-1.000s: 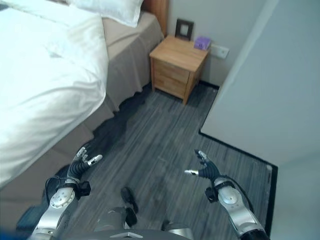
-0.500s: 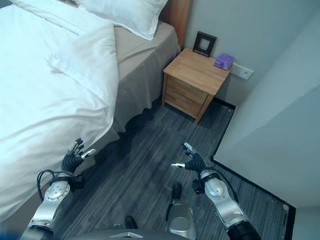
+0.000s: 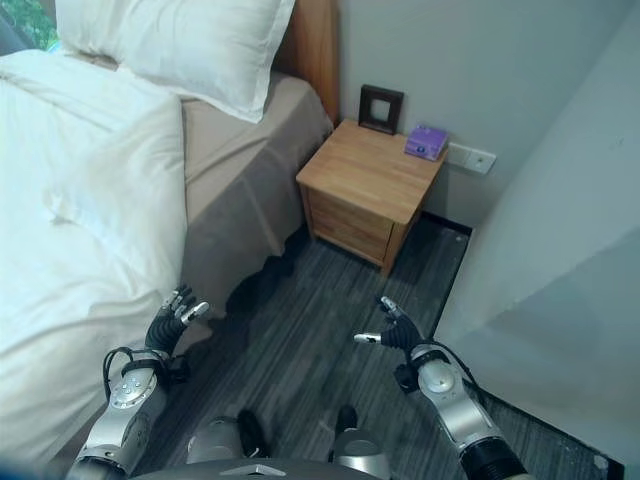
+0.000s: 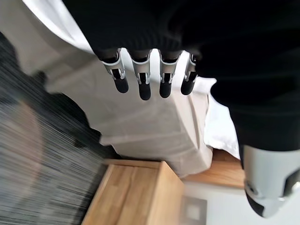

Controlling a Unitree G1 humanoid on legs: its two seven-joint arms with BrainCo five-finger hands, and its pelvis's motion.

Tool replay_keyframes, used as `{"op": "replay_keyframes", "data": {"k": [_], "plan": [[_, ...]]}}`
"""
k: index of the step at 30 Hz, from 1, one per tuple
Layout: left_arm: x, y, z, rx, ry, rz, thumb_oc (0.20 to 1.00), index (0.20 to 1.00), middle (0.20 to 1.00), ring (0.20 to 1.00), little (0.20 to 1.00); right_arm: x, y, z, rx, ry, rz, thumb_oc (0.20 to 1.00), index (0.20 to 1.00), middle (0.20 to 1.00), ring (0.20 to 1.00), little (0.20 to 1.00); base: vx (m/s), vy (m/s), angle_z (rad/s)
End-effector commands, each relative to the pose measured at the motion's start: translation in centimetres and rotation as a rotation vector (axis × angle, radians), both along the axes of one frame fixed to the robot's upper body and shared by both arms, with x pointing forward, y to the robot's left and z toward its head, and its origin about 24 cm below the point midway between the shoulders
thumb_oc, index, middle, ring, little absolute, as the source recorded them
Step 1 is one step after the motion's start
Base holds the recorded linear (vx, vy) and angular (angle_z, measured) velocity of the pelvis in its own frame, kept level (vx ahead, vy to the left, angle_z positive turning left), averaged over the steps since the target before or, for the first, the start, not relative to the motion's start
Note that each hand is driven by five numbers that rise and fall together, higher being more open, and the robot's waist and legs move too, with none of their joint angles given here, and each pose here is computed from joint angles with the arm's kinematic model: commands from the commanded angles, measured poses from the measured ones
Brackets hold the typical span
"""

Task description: Making the bed.

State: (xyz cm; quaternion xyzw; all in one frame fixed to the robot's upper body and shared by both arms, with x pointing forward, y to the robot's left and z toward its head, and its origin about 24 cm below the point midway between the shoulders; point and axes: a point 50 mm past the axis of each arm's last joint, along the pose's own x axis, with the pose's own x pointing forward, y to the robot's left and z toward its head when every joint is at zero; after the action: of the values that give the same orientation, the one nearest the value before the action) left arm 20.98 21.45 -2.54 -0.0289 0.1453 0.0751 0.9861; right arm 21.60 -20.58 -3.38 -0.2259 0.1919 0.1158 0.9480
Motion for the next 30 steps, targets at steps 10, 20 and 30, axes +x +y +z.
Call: {"op": "replay_keyframes", "data": {"k": [10,20,30], "plan": [[-2.7,2.2,3.6,-0.078,-0.172,0.049,1.0,1.0,1.0,1.0,1.0,2.6,1.7,5.5,-0.075,-0.272,0.182,1.0,1.0,1.0,1.0,1.0,0.39,0.11,0.12],[1.2,3.2,14.1,0.009,-0.645,0.053,1.0,1.0,1.0,1.0,1.0,5.4,3.4,10.6,-0.074,-0.523,0.207,1.0,1.0,1.0,1.0,1.0,0.18,0.113,0.73],[0.9,4.8,21.5,0.003,-1.047,0.175,1.0,1.0,1.0,1.0,1.0,8.2,3.2,12.3,-0.067,-0.564,0.155,1.0,1.0,1.0,1.0,1.0,0.25,-0.166,0.83]]}}
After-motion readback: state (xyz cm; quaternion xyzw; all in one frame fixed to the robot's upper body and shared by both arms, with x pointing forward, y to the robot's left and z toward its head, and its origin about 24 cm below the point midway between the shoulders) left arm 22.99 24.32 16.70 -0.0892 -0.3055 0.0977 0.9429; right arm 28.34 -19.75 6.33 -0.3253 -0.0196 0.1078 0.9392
